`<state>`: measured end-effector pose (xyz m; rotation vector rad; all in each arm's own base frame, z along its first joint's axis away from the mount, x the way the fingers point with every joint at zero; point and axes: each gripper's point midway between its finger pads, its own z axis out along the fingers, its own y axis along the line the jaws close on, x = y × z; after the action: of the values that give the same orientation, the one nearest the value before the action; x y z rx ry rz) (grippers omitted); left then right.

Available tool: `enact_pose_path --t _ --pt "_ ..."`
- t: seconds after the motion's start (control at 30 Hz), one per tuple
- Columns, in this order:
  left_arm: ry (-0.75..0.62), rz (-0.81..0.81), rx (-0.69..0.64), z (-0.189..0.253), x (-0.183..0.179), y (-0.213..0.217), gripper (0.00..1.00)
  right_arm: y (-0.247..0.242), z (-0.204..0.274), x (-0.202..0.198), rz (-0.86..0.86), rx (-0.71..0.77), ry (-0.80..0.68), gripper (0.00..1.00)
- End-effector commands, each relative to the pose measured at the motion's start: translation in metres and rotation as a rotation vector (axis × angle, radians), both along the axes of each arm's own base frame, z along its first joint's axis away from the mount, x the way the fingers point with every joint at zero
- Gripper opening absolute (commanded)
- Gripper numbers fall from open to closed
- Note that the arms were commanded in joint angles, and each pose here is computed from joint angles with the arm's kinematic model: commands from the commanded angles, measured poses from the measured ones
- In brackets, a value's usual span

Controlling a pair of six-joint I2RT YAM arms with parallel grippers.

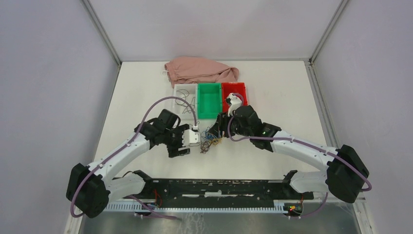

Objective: Untangle the cables
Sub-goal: Untie the cable.

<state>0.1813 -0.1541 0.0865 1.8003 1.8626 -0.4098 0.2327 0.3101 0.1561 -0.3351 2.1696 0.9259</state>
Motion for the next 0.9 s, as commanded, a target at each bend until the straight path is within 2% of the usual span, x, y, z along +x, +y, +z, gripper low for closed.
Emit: enact_pose_path --t 0.0,0.27,0.63,0.87 --pt "-0.073 -0.082 -0.049 0.008 0.015 -0.030 0.78 0.000 0.004 0.009 -0.042 0.024 -0.020 0.63" --pt "-0.107 -0.141 -0.020 -0.022 0.022 -0.044 0.63 -0.019 0.009 0.021 -0.122 0.061 -0.030 0.61" --pt "-0.075 -0.273 0.060 -0.047 0.028 -0.055 0.61 -0.049 0.018 0.028 -0.203 0.097 -0.051 0.61" --pt "-0.067 -0.263 0.079 -0.063 0.034 -0.057 0.50 -0.057 0.022 0.027 -0.211 0.102 -0.056 0.60"
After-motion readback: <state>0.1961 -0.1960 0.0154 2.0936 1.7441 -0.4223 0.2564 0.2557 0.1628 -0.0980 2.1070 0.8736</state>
